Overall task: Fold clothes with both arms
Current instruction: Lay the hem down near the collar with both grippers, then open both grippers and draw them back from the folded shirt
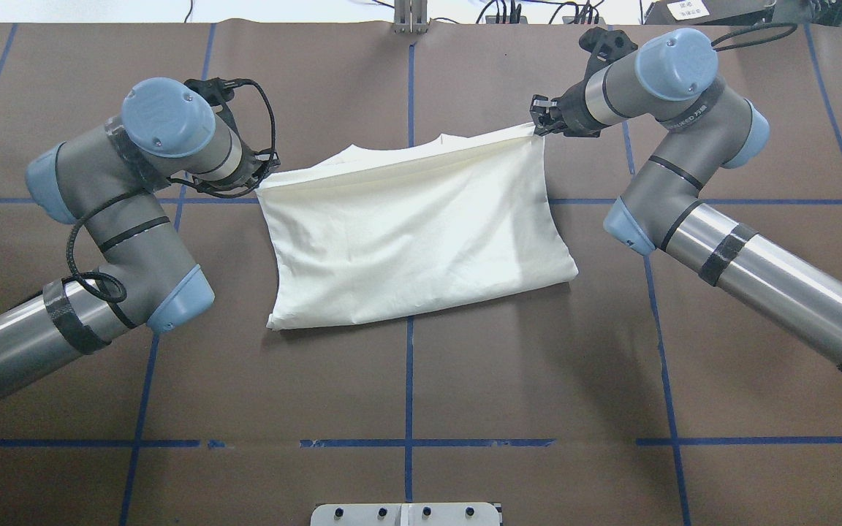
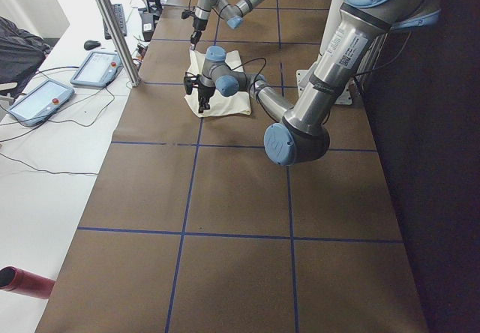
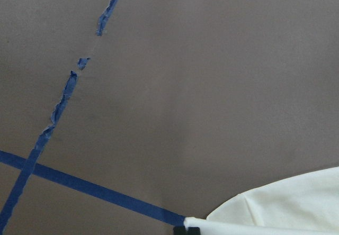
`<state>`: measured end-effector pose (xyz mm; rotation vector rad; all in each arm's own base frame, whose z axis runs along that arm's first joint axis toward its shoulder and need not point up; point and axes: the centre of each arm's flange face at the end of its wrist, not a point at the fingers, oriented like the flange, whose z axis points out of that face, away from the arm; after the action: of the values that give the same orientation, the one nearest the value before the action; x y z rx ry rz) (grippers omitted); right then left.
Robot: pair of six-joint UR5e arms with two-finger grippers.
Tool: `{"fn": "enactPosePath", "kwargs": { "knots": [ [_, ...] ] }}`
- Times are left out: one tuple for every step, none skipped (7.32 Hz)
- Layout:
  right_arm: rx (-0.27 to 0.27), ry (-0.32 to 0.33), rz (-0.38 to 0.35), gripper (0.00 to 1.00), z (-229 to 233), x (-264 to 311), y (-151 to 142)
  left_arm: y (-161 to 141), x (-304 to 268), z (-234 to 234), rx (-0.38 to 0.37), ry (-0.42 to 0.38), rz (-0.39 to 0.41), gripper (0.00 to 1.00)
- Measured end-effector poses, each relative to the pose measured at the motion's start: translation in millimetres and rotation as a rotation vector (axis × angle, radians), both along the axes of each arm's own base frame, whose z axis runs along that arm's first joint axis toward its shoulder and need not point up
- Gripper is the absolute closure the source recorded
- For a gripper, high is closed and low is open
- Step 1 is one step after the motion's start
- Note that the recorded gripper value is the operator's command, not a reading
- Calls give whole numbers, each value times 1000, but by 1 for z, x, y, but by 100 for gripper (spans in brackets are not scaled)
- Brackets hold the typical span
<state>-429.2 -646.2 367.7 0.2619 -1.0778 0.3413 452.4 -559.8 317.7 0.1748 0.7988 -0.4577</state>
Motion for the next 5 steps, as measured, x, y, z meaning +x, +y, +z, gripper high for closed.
{"fn": "enactPosePath", "kwargs": {
  "knots": [
    [3,0,-5,100,-1,-6,3,-2,3,-4,-5,5,-6,100],
    [9,2,-6,100,-2,-13,8,-4,5,-6,-7,8,-9,100],
    [14,4,-4,46,-3,-16,10,-4,5,-7,-8,9,-10,75],
    [16,5,-2,0,-2,-17,11,-4,5,-8,-8,10,-10,1],
    [25,10,-4,0,-1,-16,11,-4,5,-8,-4,9,-7,0]
  ]
}}
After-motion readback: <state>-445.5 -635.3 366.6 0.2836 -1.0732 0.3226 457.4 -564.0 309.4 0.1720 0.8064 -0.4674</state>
